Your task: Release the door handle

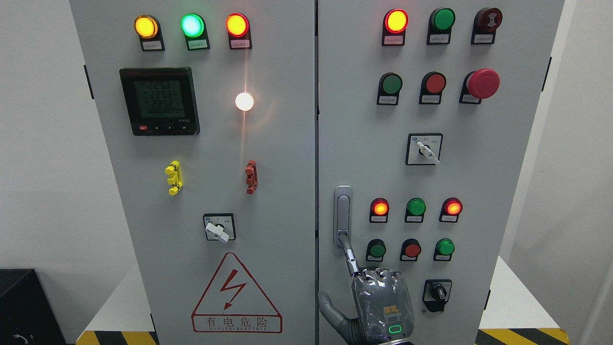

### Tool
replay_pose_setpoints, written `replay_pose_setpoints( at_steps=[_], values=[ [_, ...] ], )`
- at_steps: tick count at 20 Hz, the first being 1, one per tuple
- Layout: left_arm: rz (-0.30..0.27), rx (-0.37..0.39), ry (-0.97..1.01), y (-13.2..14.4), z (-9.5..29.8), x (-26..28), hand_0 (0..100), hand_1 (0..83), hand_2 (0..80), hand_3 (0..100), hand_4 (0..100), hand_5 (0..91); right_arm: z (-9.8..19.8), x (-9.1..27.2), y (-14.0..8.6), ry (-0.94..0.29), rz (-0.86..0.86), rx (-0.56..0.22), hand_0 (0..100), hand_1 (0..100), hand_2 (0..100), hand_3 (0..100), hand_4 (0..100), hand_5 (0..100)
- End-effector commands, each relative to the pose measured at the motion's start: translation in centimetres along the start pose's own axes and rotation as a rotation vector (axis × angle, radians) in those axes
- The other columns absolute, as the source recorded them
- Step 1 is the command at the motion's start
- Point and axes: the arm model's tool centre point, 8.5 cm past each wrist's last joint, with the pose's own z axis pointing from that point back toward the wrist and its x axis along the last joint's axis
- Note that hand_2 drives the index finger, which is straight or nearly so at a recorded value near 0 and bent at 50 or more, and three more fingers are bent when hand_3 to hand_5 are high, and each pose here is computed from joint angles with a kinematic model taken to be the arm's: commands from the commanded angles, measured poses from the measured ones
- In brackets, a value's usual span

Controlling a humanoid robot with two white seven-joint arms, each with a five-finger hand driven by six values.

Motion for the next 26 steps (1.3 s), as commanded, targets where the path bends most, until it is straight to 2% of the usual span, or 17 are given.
replay_pose_setpoints(
  at_steps=[1,26],
  values=[
    [-0.002,0.004,0.003,0.11,-0.01,0.68,12,55.6,0.0,0,0,0.0,0.07,0.04,0.15,0.001,-0.002,0.005,30,25,3,100,100,100],
    [-0.003,0.004,0.003,0.11,-0.01,0.68,12,55.6,0.0,0,0,0.0,0.79,-0.07,0.44,0.007,-0.005,0.019,30,25,4,100,100,100]
  ],
)
